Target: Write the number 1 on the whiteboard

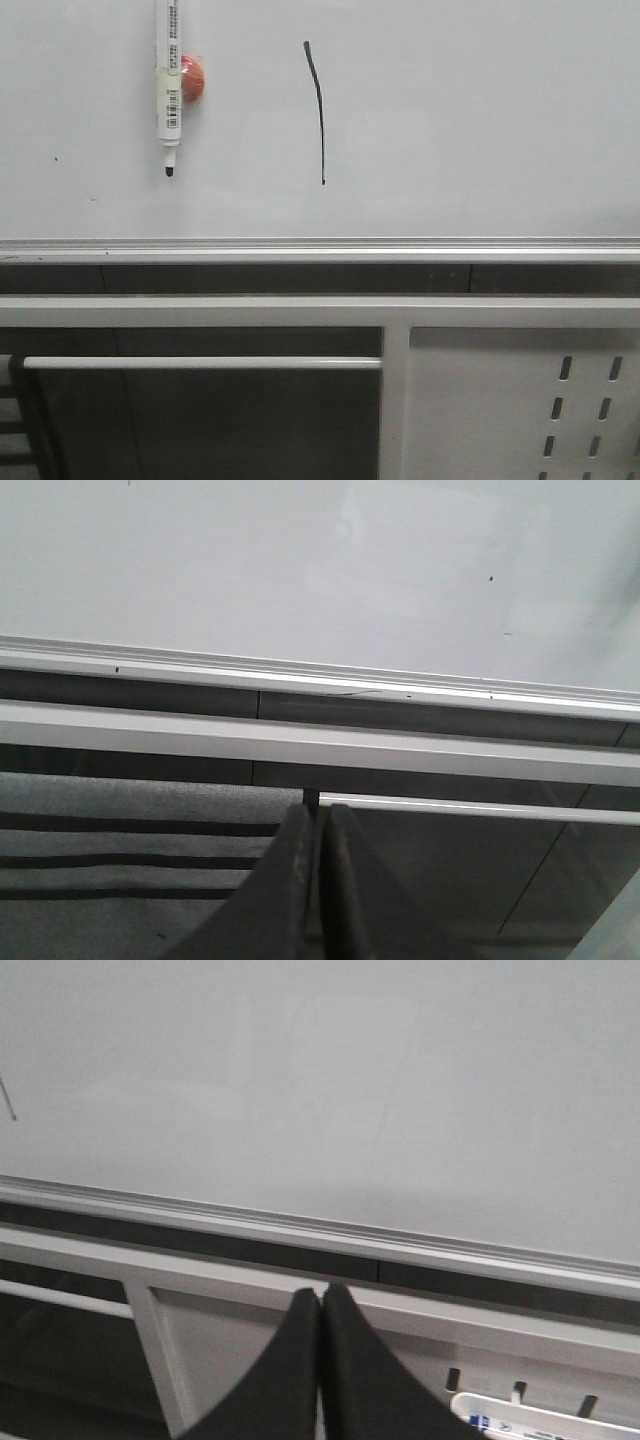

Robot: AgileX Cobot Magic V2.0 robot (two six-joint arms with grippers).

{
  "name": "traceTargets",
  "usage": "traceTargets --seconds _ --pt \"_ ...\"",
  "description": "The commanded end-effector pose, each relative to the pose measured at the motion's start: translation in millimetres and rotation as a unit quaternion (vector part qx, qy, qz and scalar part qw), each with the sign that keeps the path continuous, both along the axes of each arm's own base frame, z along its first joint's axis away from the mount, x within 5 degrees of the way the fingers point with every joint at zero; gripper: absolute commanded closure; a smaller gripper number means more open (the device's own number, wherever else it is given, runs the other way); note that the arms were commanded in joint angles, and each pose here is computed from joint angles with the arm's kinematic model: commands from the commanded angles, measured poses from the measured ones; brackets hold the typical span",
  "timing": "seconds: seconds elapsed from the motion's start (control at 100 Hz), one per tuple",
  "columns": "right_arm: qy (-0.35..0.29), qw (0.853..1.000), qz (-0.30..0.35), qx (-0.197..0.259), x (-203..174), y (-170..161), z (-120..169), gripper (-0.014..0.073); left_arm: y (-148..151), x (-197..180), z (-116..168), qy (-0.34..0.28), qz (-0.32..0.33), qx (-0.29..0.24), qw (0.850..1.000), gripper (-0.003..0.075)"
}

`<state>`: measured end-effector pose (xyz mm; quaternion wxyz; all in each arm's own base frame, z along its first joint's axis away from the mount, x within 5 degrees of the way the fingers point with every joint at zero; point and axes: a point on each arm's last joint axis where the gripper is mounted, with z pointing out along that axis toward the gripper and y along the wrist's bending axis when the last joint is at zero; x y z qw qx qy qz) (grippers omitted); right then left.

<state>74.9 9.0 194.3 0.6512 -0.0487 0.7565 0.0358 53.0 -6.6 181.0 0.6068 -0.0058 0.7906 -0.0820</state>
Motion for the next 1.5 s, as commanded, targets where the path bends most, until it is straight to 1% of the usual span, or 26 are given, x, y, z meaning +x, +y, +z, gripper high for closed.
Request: traceTargets --seconds 0.0,0.05,0.09,0.27,0.44,0.66,1.49 --pt "-0.054 0.998 -0.023 -0.004 -2 -4 6 0.0647 0 0 -1 -0.025 0.001 -0.014 1.000 0.0738" --pt "-0.060 0.998 -0.036 -0.008 -5 -6 2 0.0647 0 0 -1 -0.025 0.001 -0.014 1.000 0.0738" --pt "-0.048 0.998 -0.047 -0.014 -8 -7 0 0.0647 0 0 -1 -0.025 0.001 -0.014 1.000 0.0738" --pt "-0.038 0.996 -0.080 -0.025 -17 -12 -6 0.0647 0 0 -1 -0.025 0.001 -0.014 1.000 0.0738" --pt "0.004 0.996 -0.088 -0.031 -20 -14 -14 0.0647 0 0 -1 -0.025 0.001 -0.014 1.000 0.0738" --pt "0.039 0.994 -0.091 -0.034 -22 -14 -21 0.0647 0 0 -1 -0.025 0.001 -0.014 1.000 0.0738" --pt "0.039 0.994 -0.091 -0.035 -22 -14 -21 0.0647 0 0 -1 -0.025 0.001 -0.014 1.000 0.0738"
